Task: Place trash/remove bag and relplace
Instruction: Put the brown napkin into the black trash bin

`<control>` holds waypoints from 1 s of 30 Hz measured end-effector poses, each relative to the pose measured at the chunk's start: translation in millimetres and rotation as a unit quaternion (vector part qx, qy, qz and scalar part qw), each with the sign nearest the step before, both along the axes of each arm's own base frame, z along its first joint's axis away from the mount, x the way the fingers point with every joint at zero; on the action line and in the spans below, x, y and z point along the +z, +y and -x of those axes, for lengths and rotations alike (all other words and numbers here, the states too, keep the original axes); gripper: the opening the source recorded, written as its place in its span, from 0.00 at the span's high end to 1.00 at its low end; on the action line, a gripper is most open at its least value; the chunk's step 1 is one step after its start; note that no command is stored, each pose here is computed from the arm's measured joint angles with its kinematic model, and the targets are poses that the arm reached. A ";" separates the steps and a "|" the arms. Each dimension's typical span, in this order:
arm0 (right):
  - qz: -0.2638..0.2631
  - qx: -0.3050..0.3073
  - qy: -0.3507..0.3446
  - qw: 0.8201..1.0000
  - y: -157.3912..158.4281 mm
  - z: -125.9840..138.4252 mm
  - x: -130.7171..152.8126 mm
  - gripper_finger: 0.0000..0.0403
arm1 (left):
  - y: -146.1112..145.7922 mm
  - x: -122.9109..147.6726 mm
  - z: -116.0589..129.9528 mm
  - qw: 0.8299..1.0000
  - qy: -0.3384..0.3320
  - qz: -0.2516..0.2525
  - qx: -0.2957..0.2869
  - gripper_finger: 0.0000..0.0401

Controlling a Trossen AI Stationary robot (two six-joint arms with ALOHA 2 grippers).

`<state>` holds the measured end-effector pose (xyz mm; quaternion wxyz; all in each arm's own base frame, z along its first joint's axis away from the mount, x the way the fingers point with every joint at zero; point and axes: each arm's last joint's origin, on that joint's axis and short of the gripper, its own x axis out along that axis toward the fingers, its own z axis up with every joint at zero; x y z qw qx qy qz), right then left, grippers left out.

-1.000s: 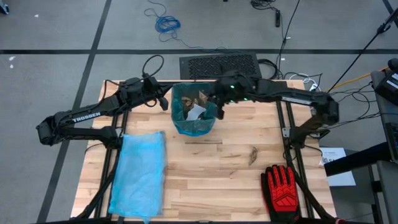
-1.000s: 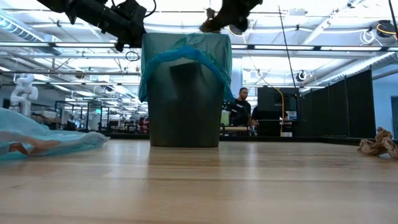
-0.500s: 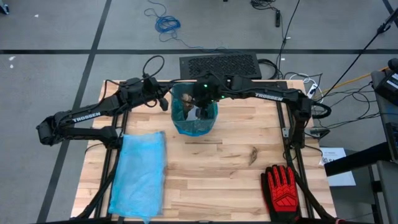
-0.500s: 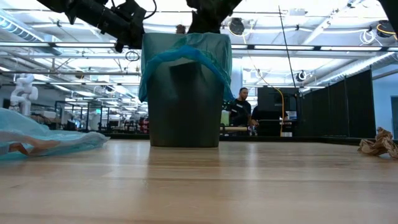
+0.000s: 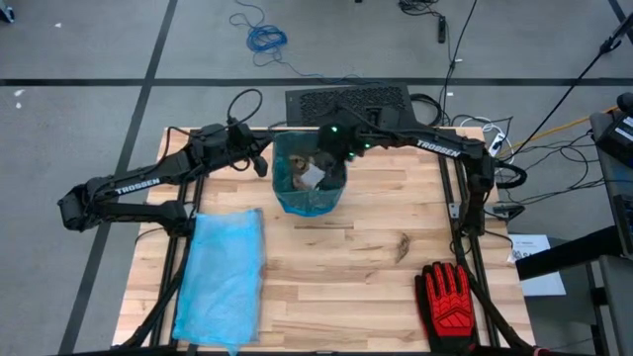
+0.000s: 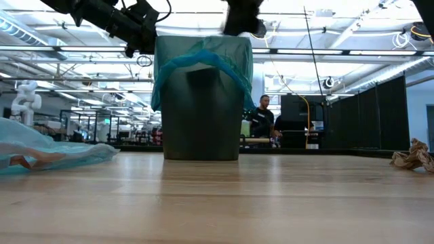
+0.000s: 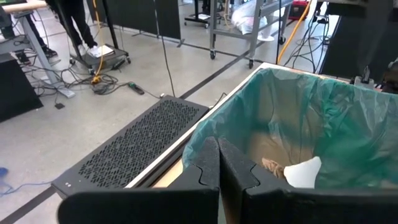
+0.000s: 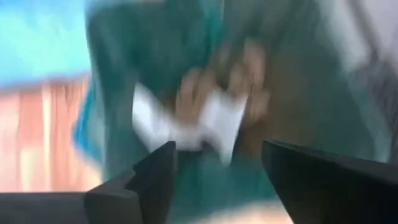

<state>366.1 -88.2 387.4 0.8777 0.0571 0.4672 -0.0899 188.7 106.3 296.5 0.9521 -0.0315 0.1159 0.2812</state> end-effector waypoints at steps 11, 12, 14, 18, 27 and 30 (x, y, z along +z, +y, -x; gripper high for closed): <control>-0.041 -0.080 0.154 0.984 57.6 49.1 2.5 0.69 | 0.0 -0.7 0.1 1.000 0.010 -0.009 -0.003 1.00; -0.044 -0.088 0.158 0.983 61.8 54.7 1.6 0.70 | 0.0 -1.0 0.2 1.000 0.011 -0.008 -0.003 1.00; -0.049 -0.118 0.169 0.977 67.7 68.0 -5.0 0.72 | -0.1 -1.8 0.3 1.000 0.015 -0.006 -0.003 1.00; -0.069 -0.201 0.207 0.955 76.0 99.3 -35.9 0.76 | -0.3 -3.2 0.7 1.000 0.022 -0.002 -0.003 1.00; -0.213 -0.303 0.201 0.907 112.1 146.7 -140.9 0.76 | -0.5 -4.3 0.9 1.000 0.025 0.003 -0.003 1.00; -0.228 -0.335 0.203 0.891 121.6 157.2 -169.0 0.71 | -0.5 -4.3 1.0 1.000 0.025 0.003 -0.002 1.00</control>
